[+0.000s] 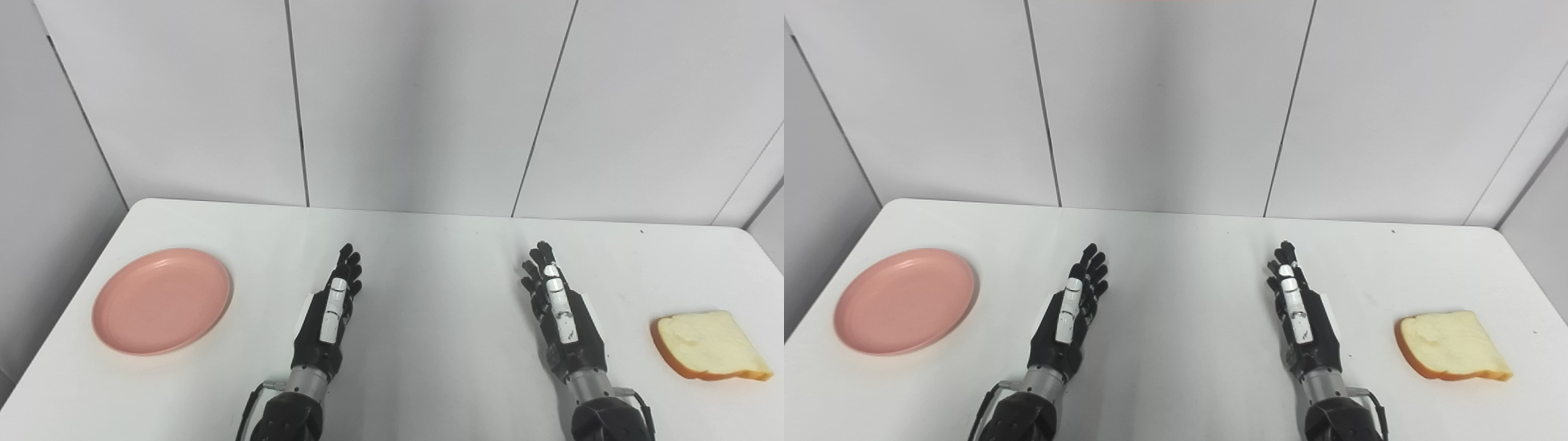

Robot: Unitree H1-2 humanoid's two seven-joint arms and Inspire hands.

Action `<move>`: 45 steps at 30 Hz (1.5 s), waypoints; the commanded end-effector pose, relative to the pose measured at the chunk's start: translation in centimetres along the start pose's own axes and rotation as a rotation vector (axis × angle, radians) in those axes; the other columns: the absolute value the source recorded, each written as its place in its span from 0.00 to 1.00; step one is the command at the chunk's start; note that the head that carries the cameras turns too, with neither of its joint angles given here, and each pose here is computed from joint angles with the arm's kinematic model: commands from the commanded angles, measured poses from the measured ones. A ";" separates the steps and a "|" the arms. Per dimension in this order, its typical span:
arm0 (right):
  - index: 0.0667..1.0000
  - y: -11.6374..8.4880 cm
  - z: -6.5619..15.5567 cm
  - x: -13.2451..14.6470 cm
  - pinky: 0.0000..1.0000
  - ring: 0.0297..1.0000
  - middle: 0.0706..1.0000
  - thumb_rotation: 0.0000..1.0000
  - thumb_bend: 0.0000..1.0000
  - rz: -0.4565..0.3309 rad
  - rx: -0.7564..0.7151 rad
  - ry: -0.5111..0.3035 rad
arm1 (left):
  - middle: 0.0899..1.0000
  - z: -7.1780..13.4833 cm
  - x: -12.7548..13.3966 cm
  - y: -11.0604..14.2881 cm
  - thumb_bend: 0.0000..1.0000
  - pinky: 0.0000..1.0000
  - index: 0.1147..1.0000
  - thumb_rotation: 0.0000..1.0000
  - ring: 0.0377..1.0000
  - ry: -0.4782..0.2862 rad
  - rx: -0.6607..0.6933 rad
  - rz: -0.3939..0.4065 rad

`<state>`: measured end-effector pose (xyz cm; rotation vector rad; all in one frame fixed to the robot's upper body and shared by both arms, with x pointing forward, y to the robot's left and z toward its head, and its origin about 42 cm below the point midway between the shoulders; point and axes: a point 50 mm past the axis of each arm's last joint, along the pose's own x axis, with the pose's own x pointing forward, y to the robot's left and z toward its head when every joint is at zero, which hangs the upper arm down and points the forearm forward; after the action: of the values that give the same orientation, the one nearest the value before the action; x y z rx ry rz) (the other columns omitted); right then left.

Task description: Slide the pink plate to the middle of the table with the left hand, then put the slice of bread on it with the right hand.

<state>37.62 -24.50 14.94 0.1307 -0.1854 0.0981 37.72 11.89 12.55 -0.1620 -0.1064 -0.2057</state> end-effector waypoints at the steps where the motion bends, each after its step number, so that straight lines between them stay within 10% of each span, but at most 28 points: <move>1: 0.99 0.0 1.1 0.5 1.00 0.98 1.00 0.88 0.68 0.008 -0.003 -0.045 | 1.00 -0.9 -0.4 0.1 0.72 1.00 1.00 1.00 1.00 0.042 0.001 0.012; 38: 0.99 0.0 1.0 0.7 1.00 0.98 0.99 0.88 0.68 -0.002 0.000 -0.047 | 1.00 -1.0 -0.2 0.3 0.72 1.00 1.00 1.00 1.00 0.036 0.008 0.009; 45: 1.00 0.0 0.7 0.7 1.00 0.99 1.00 0.88 0.67 0.011 0.003 -0.050 | 1.00 0.9 0.5 1.2 0.65 1.00 1.00 1.00 1.00 -0.096 0.049 0.050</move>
<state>37.69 -24.60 14.21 0.1356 -0.1594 0.0895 37.92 12.45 12.47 -0.1415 -0.1500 -0.1771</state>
